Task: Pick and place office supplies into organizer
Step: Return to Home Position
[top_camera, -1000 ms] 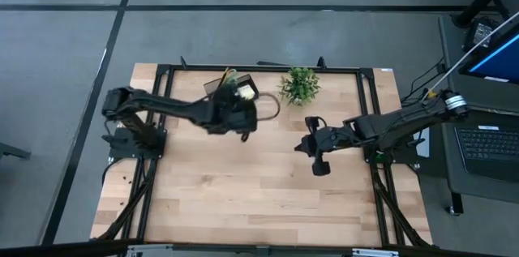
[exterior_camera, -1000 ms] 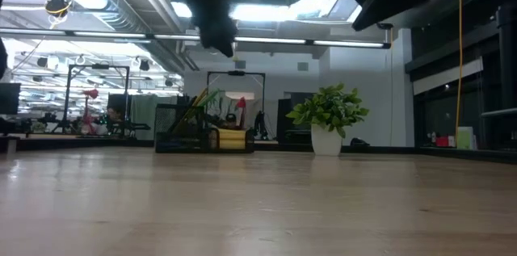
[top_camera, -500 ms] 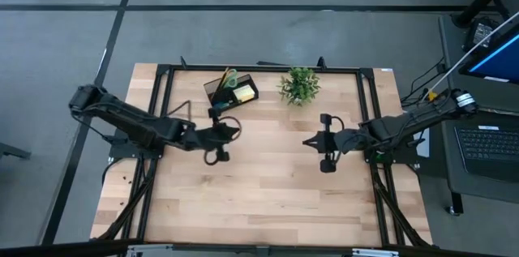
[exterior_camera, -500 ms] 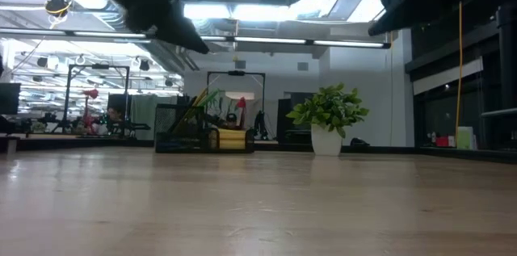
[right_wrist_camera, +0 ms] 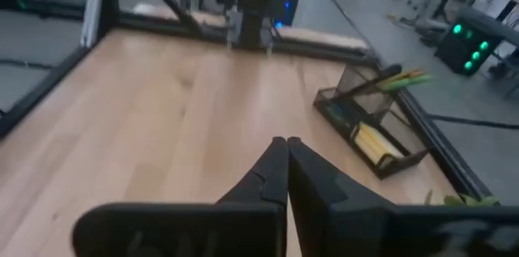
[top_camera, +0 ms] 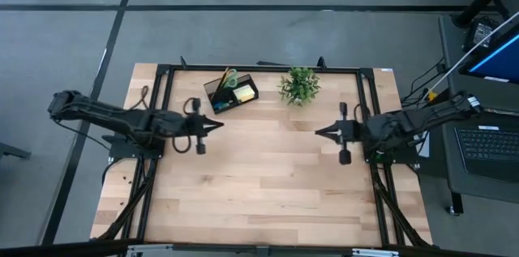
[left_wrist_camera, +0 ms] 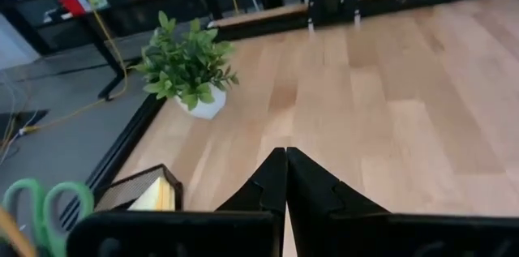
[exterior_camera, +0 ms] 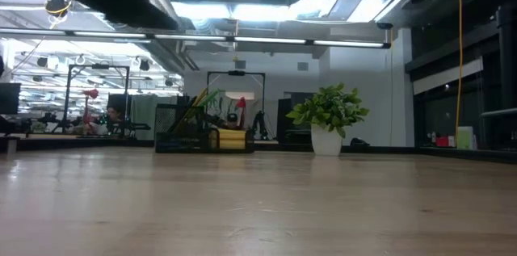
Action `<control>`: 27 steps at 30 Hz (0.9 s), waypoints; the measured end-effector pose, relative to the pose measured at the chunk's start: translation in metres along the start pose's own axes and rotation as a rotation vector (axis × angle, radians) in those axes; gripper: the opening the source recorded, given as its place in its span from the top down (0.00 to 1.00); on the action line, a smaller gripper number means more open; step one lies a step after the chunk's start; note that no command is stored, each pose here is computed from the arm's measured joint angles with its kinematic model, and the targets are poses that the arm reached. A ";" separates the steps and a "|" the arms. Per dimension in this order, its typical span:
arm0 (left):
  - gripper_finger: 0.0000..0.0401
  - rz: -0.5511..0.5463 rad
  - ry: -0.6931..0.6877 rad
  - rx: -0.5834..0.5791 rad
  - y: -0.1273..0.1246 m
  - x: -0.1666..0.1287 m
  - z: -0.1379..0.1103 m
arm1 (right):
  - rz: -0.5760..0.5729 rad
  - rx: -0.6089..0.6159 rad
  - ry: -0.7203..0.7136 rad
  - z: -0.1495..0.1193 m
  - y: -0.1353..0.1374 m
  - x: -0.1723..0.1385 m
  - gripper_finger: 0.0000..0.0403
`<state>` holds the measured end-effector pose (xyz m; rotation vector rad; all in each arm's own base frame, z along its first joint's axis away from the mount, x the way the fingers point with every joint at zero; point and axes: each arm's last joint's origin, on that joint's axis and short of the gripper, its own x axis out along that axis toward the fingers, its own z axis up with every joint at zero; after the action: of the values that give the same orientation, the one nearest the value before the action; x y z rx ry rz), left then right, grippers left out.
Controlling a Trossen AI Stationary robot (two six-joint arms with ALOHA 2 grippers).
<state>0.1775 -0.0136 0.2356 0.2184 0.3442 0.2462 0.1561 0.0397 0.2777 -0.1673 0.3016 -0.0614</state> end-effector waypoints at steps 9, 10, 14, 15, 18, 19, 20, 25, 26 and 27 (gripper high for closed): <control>0.99 -0.005 -0.181 -0.025 0.007 -0.025 -0.035 | 0.136 -0.038 -0.058 0.001 -0.006 -0.024 0.97; 1.00 -0.007 -0.196 -0.029 0.007 -0.026 -0.041 | 0.154 -0.038 -0.067 0.001 -0.006 -0.026 0.97; 1.00 -0.020 -0.232 -0.041 0.005 -0.029 -0.060 | 0.172 -0.030 -0.091 0.003 -0.007 -0.030 0.97; 0.99 -0.023 -0.242 -0.046 0.005 -0.030 -0.063 | 0.172 -0.029 -0.093 0.002 -0.007 -0.030 0.97; 1.00 -0.041 -0.253 -0.055 0.004 -0.032 -0.073 | 0.172 -0.006 -0.112 -0.010 -0.005 -0.026 0.97; 1.00 -0.046 -0.262 -0.057 0.004 -0.032 -0.075 | 0.173 0.005 -0.116 -0.018 -0.003 -0.024 0.97; 1.00 -0.050 -0.270 -0.058 0.004 -0.033 -0.076 | 0.172 0.010 -0.128 -0.025 -0.002 -0.021 0.97; 1.00 -0.031 -0.301 -0.054 0.008 -0.035 -0.078 | 0.160 0.027 -0.200 -0.050 0.001 -0.018 0.97; 1.00 -0.027 -0.307 -0.052 0.009 -0.035 -0.077 | 0.158 0.030 -0.211 -0.052 0.000 -0.020 0.97; 1.00 -0.036 -0.317 -0.048 0.011 -0.036 -0.077 | 0.157 0.032 -0.219 -0.053 -0.001 -0.023 0.97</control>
<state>0.1151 -0.0002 0.1784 0.2001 0.0279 0.1802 0.1186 0.0324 0.2343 -0.1166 0.0947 0.1074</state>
